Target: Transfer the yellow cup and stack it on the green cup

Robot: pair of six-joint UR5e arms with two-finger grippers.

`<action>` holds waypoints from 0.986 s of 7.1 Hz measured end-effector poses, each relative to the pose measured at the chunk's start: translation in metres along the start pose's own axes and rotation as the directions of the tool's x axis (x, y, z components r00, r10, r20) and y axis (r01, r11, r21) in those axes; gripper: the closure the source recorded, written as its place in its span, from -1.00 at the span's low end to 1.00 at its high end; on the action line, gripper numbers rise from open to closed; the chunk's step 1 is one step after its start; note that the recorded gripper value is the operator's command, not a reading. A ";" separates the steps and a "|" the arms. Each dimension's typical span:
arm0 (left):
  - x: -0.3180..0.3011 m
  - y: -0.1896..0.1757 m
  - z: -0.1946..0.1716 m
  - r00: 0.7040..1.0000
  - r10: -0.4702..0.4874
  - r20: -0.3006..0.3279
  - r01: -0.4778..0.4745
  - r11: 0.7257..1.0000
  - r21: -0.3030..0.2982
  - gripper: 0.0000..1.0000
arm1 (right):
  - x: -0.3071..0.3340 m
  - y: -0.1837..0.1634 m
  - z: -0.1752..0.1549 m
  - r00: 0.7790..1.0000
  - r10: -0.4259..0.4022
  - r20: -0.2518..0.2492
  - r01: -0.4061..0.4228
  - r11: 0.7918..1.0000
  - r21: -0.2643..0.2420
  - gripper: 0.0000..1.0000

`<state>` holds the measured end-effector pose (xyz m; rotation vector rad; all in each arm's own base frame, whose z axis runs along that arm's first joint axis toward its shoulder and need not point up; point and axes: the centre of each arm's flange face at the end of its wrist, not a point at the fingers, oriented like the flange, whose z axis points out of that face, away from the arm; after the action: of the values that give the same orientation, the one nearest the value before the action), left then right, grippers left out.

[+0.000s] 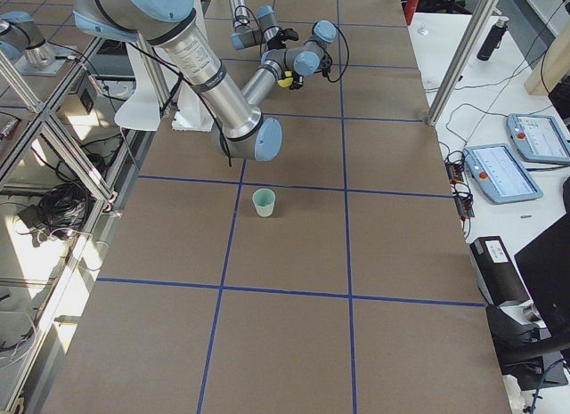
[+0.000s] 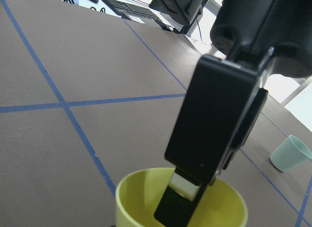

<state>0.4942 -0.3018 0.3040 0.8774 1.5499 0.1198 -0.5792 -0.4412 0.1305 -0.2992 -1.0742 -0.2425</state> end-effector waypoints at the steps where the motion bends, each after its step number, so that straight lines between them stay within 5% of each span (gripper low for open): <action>1: 0.001 0.000 0.001 1.000 -0.001 -0.001 0.001 1.000 0.001 0.70 | -0.001 0.001 -0.001 1.000 -0.001 0.001 0.001 1.000 0.000 0.08; 7: 0.003 -0.001 0.004 1.000 -0.003 -0.003 0.003 1.000 0.002 0.70 | 0.006 0.002 0.003 1.000 0.001 -0.005 -0.001 1.000 0.000 0.49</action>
<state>0.4981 -0.3021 0.2999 0.8765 1.5543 0.1174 -0.5787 -0.4386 0.1367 -0.2989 -1.0696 -0.2426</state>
